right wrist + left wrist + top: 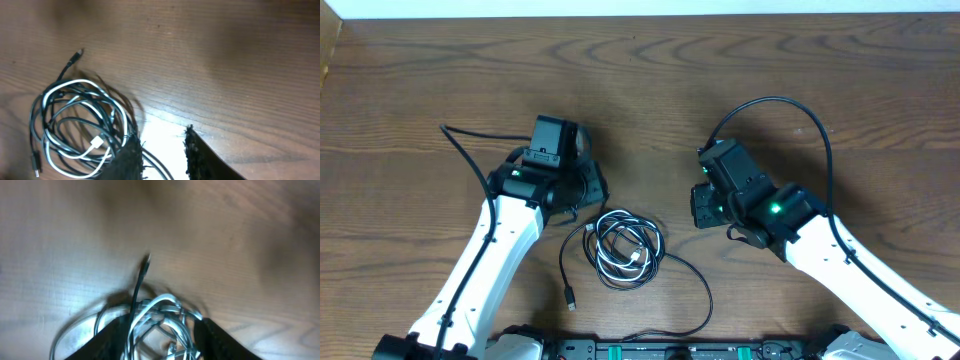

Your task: Untangle cables

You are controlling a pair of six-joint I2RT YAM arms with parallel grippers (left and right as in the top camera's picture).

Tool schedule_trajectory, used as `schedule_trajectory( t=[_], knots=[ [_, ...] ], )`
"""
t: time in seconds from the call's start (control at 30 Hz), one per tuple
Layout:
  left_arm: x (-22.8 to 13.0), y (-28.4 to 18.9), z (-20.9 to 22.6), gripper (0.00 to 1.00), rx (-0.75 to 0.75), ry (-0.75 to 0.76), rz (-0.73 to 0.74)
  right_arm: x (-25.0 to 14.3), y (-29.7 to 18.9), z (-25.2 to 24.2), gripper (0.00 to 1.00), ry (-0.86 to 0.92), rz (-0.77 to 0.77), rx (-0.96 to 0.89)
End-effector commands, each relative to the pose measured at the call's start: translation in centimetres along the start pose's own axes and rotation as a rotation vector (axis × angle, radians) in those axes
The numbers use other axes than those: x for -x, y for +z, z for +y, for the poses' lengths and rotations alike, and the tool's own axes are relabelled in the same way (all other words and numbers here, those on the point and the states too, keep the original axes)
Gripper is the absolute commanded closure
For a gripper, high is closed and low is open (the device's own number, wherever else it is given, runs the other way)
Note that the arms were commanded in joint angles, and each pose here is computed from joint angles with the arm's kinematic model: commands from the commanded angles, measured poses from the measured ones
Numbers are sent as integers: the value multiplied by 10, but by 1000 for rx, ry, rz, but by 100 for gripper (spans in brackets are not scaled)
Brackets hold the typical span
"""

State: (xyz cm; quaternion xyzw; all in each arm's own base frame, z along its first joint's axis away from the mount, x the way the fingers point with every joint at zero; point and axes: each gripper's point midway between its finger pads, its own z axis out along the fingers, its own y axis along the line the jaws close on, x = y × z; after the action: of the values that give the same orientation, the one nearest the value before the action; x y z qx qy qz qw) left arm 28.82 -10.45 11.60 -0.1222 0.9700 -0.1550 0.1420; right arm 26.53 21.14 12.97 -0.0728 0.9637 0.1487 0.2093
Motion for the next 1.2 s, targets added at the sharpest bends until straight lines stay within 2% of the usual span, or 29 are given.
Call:
schedule_trajectory(
  t=[0.0,0.07,0.13,0.2,0.27,0.47,0.63,0.67,0.7,0.77,0.9,1.0,1.17],
  knots=[
    [-8,-17,-3,54,-17,-68,20,5,1,-9,69,21,-21,-47],
    [-23,-21,6,53,19,-115,70,7,1,-11,63,21,-29,-64],
    [-39,-22,14,36,63,-167,130,9,1,-15,56,20,-41,-85],
    [-57,-22,23,29,107,-193,195,11,0,-18,41,22,-50,-100],
    [-71,-17,30,12,141,-187,236,12,0,-21,37,28,-56,-110],
    [-109,19,46,6,192,-248,281,14,0,-26,25,40,-58,-116],
    [-115,49,46,6,149,-292,227,14,0,-27,21,41,-56,-118],
    [-114,53,44,7,134,-294,213,14,0,-27,21,41,-56,-118],
    [-113,56,43,15,125,-295,204,14,0,-27,20,42,-57,-119],
    [-108,59,38,46,98,-285,179,14,0,-27,18,42,-56,-119],
    [-90,63,22,68,28,-264,114,14,0,-27,16,42,-56,-119],
    [-66,64,4,91,-60,-244,28,13,0,-26,12,61,-53,-116],
    [-22,56,-33,92,-231,-234,-135,12,-3,-29,8,97,-51,-117]
  ],
)
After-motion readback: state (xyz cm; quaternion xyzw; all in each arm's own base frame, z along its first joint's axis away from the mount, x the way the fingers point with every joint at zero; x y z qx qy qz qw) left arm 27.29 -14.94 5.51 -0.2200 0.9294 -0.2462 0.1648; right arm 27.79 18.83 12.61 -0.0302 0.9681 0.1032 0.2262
